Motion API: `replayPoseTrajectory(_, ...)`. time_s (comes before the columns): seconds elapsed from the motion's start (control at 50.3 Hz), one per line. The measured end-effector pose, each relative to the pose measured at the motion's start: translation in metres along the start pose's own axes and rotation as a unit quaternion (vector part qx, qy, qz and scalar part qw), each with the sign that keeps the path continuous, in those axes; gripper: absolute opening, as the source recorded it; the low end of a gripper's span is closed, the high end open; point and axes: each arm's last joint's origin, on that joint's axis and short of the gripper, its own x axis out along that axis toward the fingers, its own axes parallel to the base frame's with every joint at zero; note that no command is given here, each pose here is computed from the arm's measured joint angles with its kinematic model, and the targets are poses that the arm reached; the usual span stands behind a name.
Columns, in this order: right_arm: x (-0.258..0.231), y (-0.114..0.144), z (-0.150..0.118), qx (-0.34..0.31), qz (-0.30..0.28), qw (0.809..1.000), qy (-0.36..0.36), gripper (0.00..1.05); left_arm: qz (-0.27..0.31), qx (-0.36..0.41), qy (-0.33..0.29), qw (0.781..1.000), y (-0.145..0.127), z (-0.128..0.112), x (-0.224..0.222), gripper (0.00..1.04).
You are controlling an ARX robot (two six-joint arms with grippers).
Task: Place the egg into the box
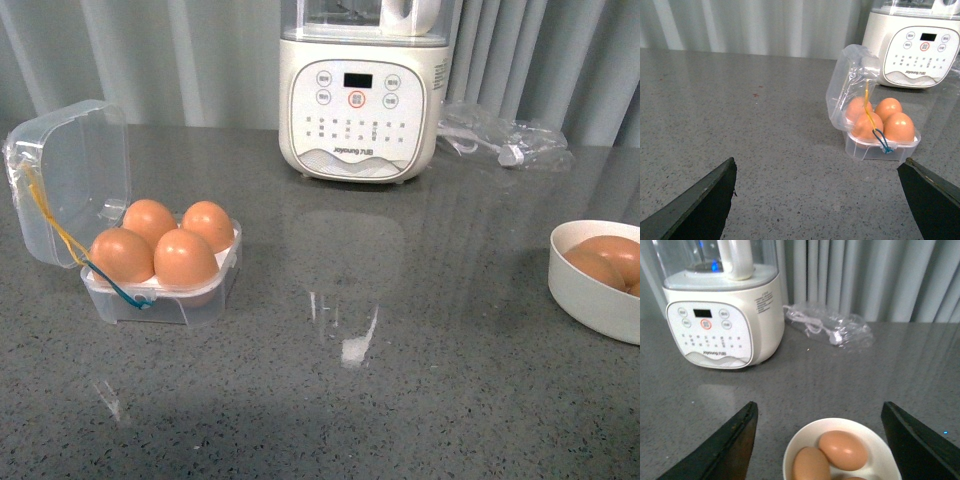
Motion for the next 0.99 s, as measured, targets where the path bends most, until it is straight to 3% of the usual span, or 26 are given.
replayPoseTrajectory(0.119,-0.016,-0.012,-0.012,-0.004,-0.009,1.000,-0.029,0.59,0.000,0.000,0.000,1.000,0.000,0.000,0.000,0.98)
replayPoseTrajectory(0.199,-0.030,-0.024,-0.024,-0.008,-0.016,0.999,-0.029,0.39,-0.001,0.000,0.000,1.000,0.000,0.000,0.000,0.98)
replayPoseTrajectory(0.437,-0.050,-0.035,-0.042,-0.011,-0.010,0.999,-0.028,0.04,-0.001,0.000,0.000,1.000,0.000,0.000,0.000,0.98)
replayPoseTrajectory(0.994,-0.081,-0.054,-0.063,-0.011,-0.016,0.999,-0.028,0.03,-0.001,0.000,0.000,1.000,0.000,0.000,0.000,0.98)
